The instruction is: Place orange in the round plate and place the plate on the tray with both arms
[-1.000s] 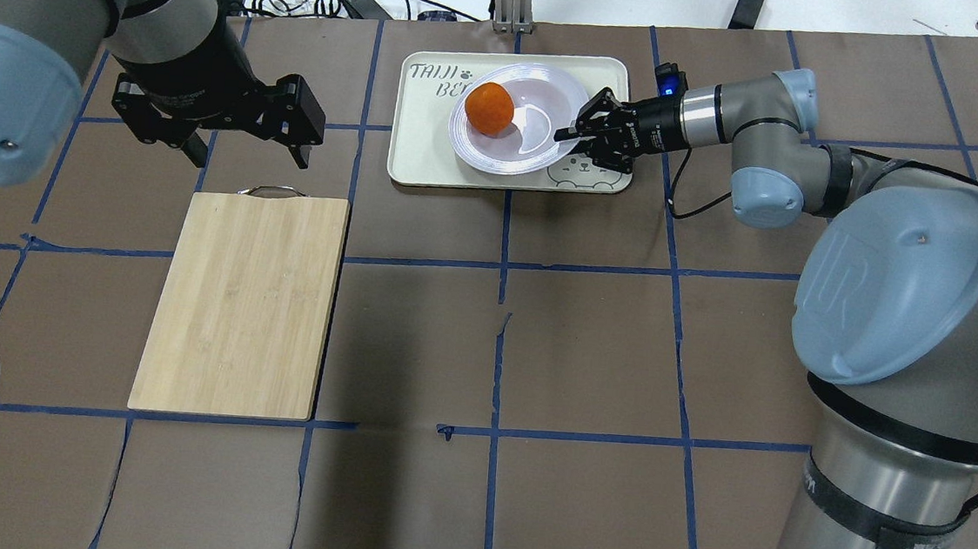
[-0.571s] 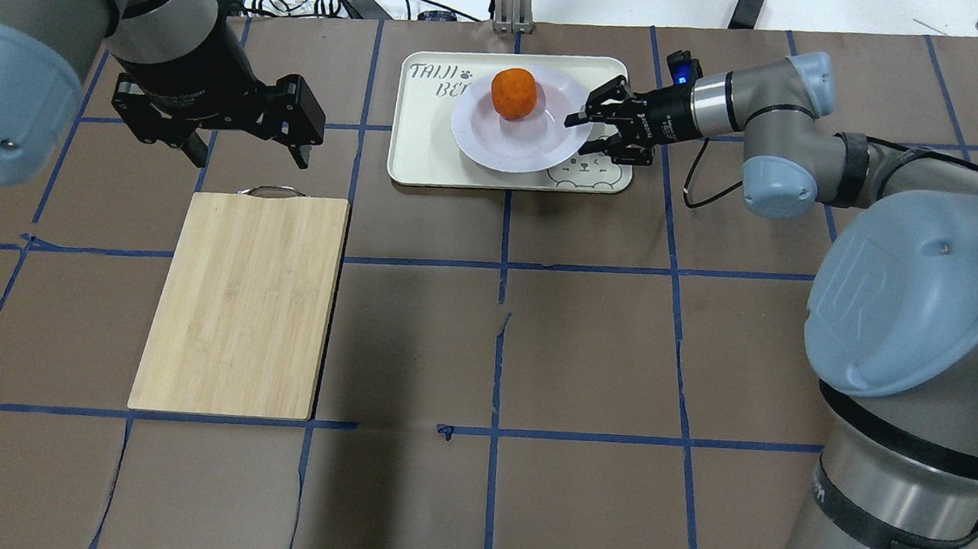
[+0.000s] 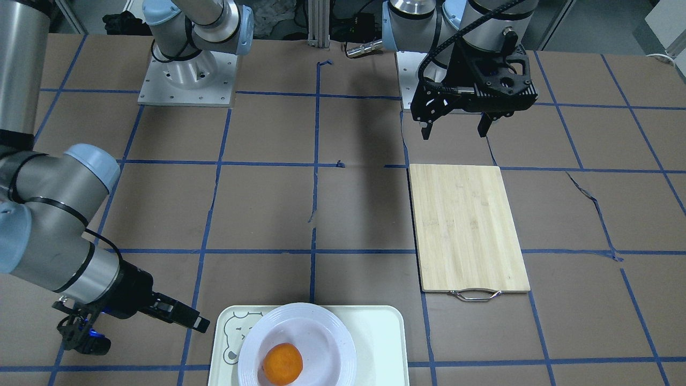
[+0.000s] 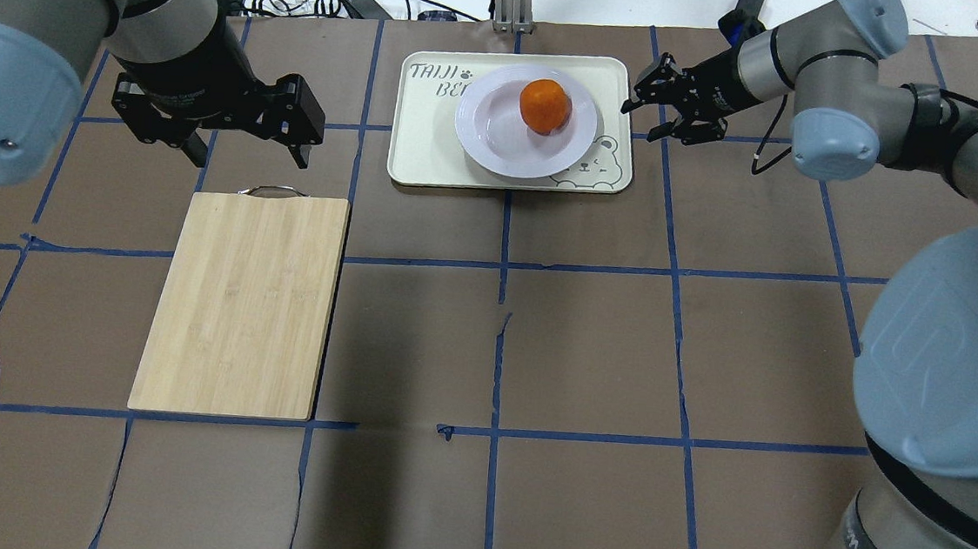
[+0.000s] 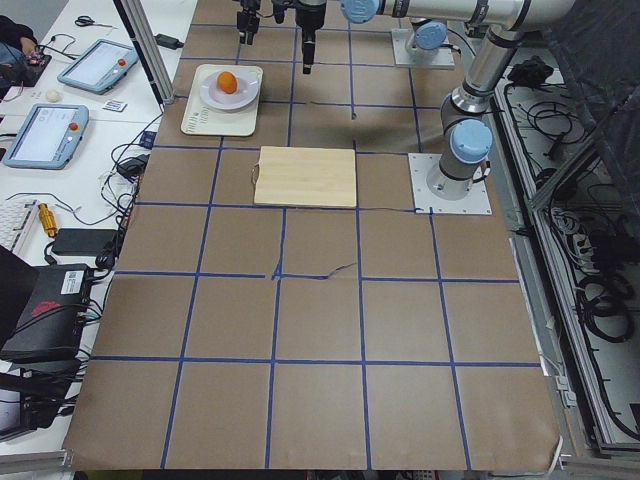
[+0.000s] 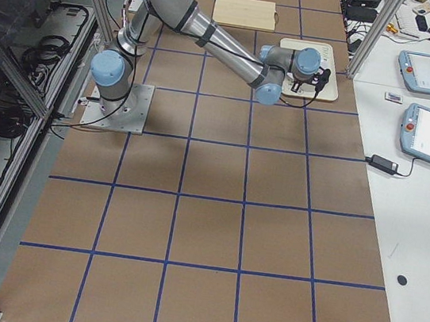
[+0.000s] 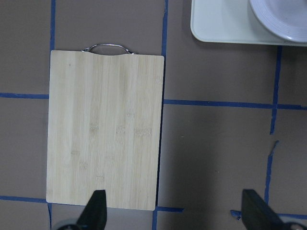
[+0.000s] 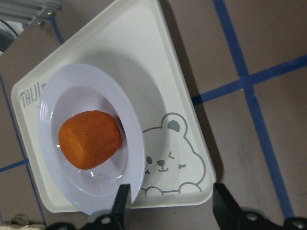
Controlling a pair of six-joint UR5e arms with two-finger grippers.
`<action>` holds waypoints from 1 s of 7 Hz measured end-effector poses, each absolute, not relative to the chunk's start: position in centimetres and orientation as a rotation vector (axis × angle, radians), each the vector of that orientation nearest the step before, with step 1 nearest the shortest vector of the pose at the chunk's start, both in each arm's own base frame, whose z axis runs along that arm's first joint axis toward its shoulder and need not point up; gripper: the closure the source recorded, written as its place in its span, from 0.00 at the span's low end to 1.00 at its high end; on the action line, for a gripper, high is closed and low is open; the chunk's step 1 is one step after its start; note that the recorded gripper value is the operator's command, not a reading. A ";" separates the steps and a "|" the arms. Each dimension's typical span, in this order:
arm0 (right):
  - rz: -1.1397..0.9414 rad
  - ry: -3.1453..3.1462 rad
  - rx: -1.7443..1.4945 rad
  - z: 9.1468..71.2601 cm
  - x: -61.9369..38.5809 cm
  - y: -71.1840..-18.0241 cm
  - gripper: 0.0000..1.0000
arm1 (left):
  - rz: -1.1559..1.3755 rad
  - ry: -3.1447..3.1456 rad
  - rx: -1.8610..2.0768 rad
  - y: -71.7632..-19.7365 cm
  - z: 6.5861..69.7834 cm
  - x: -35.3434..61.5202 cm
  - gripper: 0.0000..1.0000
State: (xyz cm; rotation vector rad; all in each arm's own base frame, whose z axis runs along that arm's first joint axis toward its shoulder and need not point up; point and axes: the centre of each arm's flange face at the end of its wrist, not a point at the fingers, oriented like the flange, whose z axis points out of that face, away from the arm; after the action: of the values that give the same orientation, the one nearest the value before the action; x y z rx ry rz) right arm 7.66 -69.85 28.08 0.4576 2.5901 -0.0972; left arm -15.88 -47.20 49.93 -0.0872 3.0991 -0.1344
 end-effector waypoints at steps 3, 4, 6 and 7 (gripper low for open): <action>0.017 2.960 0.321 39.3 12.9 -66.8 0.25 | -0.135 3.101 -0.088 -47.2 50.0 -15.9 0.00; 0.045 3.063 0.252 42.9 15.0 -64.5 0.23 | -0.135 3.101 -0.088 -47.2 50.0 -15.9 0.00; 0.131 3.131 0.191 48.7 16.2 -58.0 0.19 | -0.135 3.100 -0.088 -47.2 50.0 -15.9 0.00; 0.153 3.138 0.156 49.5 16.2 -56.0 0.19 | -0.135 3.100 -0.087 -47.2 50.0 -15.9 0.00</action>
State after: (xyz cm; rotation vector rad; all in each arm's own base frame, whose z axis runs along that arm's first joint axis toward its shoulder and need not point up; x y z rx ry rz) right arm 16.20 -55.98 49.48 0.1563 3.1380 0.1528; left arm -15.89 -47.20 49.96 -0.0871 3.1002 -0.1352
